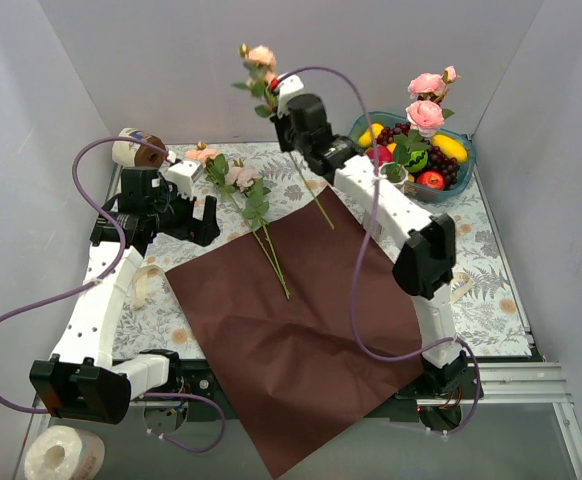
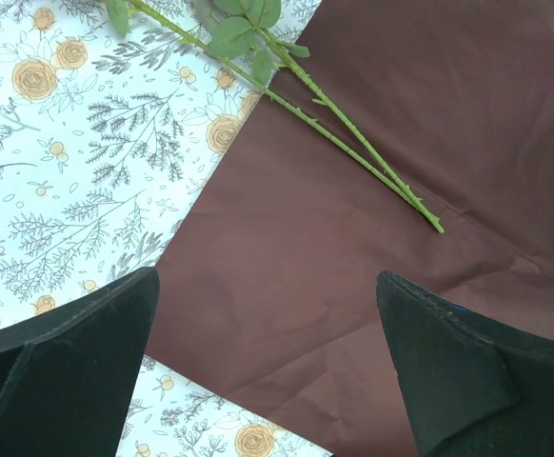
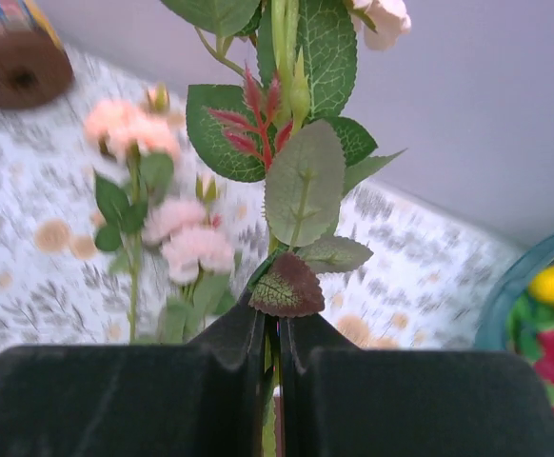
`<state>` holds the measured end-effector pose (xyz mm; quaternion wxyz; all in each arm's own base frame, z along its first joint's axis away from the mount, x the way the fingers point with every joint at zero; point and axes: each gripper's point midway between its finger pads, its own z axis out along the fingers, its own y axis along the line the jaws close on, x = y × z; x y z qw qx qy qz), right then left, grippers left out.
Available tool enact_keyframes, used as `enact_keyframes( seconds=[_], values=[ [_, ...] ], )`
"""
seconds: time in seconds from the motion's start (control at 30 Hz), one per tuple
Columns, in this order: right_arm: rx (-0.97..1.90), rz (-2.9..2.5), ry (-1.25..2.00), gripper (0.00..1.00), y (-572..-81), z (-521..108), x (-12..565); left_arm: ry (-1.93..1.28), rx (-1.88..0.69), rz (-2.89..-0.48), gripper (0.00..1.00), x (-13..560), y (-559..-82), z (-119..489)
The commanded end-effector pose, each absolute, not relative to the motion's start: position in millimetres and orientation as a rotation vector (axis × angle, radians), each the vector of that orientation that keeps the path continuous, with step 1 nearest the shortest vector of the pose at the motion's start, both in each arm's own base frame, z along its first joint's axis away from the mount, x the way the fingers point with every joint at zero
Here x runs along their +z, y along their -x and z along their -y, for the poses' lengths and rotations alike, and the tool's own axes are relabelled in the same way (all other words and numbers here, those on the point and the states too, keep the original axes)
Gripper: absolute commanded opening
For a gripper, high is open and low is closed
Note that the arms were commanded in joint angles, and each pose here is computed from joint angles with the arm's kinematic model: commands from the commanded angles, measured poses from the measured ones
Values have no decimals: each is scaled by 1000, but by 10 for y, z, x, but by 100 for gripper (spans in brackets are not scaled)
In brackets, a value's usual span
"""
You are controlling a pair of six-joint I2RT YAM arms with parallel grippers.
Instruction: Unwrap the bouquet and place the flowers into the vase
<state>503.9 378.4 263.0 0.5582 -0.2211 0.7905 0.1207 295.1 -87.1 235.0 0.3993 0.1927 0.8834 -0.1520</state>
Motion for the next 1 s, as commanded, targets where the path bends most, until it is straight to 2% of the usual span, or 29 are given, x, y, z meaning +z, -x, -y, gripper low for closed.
enact_keyframes(
  seconds=[0.0,0.03,0.07,0.1,0.17,0.3,0.47,0.97],
  values=[
    [399,-1411,475,1,-4679,-3349,4594,-504,-384,-2167,98,2615,-2931,880],
    [411,-1330,488,1,-4569,-3300,4800,-504,-384,-2167,98,2619,-2929,880],
    [452,-1146,448,1,-4272,-3122,5395,-506,-379,-2167,98,2621,-2930,874],
    [447,-1128,453,1,-4225,-3060,5353,-506,-372,-2165,98,2633,-2931,866],
    [424,-1019,424,1,-3973,-2836,5748,-505,-361,-2161,98,2641,-2935,852],
    [315,-879,377,1,-3681,-2465,6181,-512,-364,-2158,98,2659,-2939,858],
    [223,-795,333,1,-3539,-2116,6089,-524,-404,-2151,98,2696,-2942,916],
    [220,-815,232,1,-3789,-1648,5664,-539,-464,-2142,98,2789,-3017,1008]
  ],
)
